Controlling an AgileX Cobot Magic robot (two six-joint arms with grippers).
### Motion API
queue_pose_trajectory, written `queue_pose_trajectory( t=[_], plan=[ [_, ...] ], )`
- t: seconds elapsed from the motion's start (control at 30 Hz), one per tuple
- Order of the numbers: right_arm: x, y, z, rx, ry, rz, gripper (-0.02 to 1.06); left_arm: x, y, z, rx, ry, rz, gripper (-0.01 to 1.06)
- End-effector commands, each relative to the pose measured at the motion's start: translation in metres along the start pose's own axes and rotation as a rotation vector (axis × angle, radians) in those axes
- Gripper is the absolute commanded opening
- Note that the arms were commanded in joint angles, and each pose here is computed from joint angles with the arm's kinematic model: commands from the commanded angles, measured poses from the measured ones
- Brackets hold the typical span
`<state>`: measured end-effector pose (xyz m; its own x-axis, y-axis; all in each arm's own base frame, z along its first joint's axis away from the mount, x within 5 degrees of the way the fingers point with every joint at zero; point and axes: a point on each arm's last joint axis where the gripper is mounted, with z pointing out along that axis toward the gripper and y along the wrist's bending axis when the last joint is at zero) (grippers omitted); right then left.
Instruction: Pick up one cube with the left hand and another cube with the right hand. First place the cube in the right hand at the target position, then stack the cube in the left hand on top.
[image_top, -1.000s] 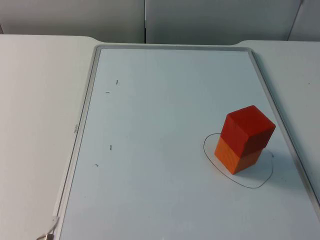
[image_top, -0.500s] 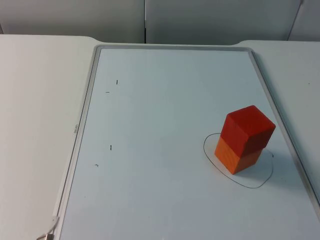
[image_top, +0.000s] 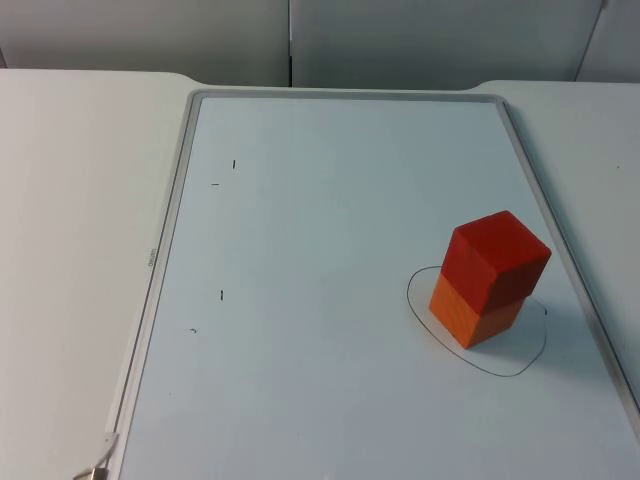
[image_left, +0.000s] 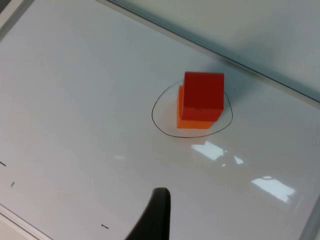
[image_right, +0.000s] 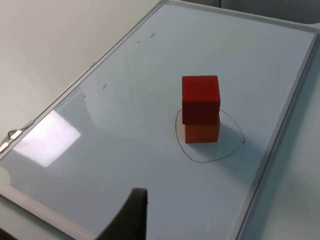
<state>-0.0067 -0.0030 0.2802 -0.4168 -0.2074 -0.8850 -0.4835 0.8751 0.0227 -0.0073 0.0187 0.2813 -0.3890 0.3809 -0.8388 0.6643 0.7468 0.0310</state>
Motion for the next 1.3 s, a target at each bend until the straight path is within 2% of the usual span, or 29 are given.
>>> queue_pose_trajectory(
  t=[0.0, 0.23, 0.33, 0.83, 1.0, 1.1, 1.17, 1.27],
  plan=[
    [0.0018, -0.0007, 0.0017, 0.008, 0.002, 0.002, 1.01, -0.0005, 0.0003, -0.0024, -0.001, -0.012, -0.006, 1.05],
    [0.0018, -0.0007, 0.0017, 0.008, 0.002, 0.002, 1.01, -0.0005, 0.0003, -0.0024, -0.001, -0.012, -0.006, 1.05],
    [0.0018, -0.0013, 0.0017, 0.014, 0.002, 0.001, 1.05, -0.0005, 0.0003, -0.0024, -0.001, -0.012, -0.006, 1.05],
    [0.0018, -0.0007, 0.0017, 0.009, 0.001, 0.005, 1.04, -0.0005, -0.0005, -0.0024, 0.008, -0.011, -0.022, 1.05],
    [0.0018, 0.0, 0.0017, 0.095, -0.001, 0.048, 1.04, -0.0005, -0.0002, -0.0024, 0.004, -0.011, -0.021, 1.05],
    [0.0017, 0.0009, 0.0019, 0.227, -0.004, 0.118, 1.04, -0.0005, -0.0002, -0.0024, 0.004, -0.011, -0.021, 1.05],
    [0.0017, 0.0012, 0.0019, 0.259, -0.005, 0.135, 1.04, -0.0005, -0.0002, -0.0024, 0.004, -0.011, -0.021, 1.05],
    [0.0016, 0.0019, 0.0022, 0.364, -0.008, 0.19, 1.04, -0.0005, -0.0002, -0.0024, 0.004, -0.011, -0.021, 1.05]
  ],
)
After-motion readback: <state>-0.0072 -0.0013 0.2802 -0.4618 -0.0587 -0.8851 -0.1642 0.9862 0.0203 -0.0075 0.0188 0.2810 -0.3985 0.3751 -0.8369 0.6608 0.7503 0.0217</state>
